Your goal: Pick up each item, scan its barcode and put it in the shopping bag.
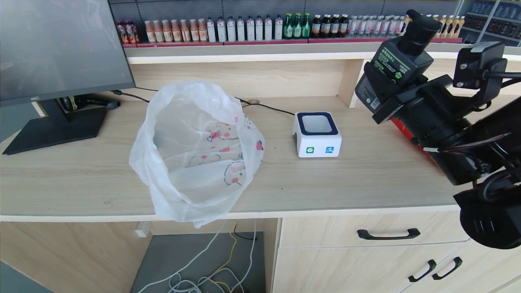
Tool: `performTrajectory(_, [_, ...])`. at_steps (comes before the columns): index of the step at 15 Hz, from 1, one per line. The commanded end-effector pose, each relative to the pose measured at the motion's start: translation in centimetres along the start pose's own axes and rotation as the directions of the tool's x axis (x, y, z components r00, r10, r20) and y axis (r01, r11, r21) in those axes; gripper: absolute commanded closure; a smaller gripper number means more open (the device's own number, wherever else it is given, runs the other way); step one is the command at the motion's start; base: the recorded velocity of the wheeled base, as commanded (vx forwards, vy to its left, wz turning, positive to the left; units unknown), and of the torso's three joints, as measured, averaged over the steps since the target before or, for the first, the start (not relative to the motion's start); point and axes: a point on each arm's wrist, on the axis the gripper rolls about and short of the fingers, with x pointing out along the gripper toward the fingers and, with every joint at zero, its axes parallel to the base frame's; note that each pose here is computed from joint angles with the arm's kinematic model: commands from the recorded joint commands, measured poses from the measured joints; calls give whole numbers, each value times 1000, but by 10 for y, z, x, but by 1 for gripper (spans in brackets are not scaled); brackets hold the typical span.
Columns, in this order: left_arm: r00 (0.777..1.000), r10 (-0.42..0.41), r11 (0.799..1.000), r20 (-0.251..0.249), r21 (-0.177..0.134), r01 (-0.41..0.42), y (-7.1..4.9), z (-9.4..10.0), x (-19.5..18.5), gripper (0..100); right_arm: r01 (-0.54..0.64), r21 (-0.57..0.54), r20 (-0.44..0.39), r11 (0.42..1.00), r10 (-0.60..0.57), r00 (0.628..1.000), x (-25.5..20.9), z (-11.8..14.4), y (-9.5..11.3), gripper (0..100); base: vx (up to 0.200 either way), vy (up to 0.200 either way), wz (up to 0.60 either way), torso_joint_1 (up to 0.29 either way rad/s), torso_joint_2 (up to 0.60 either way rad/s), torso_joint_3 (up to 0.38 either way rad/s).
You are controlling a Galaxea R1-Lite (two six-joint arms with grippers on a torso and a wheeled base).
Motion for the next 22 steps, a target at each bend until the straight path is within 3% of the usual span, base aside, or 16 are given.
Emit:
performTrajectory(1, [1000,-1,1000,0,1,1,0,0,0,0,-22,32,-43,999,23,999,-10,-4,10,100,0,0,0,0,0,0])
performTrajectory(7, [1000,1,1000,-1,-1,-1,0,0,0,0,0,47,-32,999,1,999,-6,-4,5,100,0,200,0,1,6,0])
performTrajectory(22, [1000,-1,1000,0,-1,1,0,0,0,0,-30,68,-76,997,35,996,-15,-11,15,100,0,200,0,3,1,2])
